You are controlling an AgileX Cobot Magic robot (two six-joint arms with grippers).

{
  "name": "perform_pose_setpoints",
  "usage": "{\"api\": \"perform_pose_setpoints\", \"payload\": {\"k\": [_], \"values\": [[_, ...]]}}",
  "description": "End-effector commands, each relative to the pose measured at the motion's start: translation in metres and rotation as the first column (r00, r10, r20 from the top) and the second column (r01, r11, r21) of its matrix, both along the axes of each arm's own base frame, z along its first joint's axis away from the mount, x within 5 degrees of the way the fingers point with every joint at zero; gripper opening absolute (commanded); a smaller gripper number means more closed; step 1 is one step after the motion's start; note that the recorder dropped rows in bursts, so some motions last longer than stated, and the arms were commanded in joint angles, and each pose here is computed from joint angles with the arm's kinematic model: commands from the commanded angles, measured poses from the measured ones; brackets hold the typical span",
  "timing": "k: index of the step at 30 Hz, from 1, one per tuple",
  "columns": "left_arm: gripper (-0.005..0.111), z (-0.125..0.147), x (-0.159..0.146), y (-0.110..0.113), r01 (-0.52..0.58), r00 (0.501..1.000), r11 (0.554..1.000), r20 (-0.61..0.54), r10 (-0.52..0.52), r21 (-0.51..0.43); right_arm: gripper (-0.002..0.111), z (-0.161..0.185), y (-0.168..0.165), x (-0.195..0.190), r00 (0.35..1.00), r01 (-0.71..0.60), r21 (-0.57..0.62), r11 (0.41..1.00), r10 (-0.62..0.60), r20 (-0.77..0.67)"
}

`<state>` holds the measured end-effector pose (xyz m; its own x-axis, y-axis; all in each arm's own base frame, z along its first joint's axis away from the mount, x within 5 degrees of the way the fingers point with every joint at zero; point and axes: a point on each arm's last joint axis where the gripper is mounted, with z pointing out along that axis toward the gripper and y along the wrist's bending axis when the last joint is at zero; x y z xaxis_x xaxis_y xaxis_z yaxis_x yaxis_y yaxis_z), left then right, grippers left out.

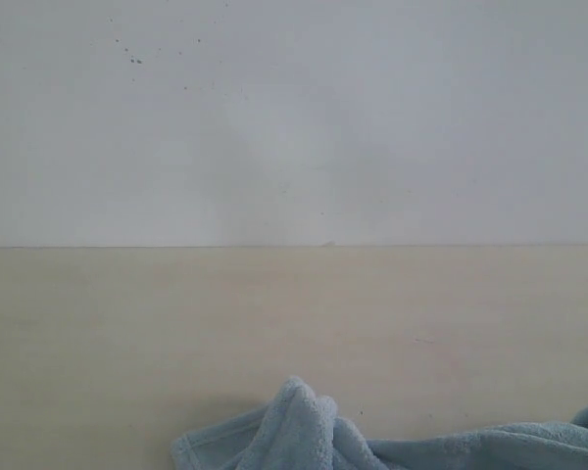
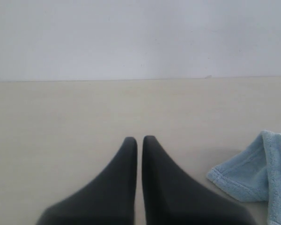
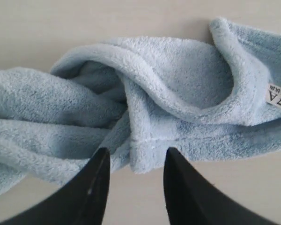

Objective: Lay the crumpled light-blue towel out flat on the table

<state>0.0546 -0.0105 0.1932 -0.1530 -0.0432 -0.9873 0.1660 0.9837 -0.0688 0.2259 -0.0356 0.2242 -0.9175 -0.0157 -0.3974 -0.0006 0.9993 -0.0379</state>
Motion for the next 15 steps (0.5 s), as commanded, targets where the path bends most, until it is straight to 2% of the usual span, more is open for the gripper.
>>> {"api": "perform_pose_setpoints", "payload": {"k": [1,15], "values": [[0.004,-0.001,0.0,0.0,0.004,1.0,1.0,0.003,-0.004,-0.004,0.036,-0.01,-0.001,0.005,0.999,-0.02,-0.017,1.0,0.019,-0.025],[0.004,-0.001,0.0,0.0,0.004,1.0,1.0,0.003,-0.004,-0.004,0.036,-0.042,-0.005,0.022,0.995,-0.029,-0.018,0.999,0.027,-0.094]]}}
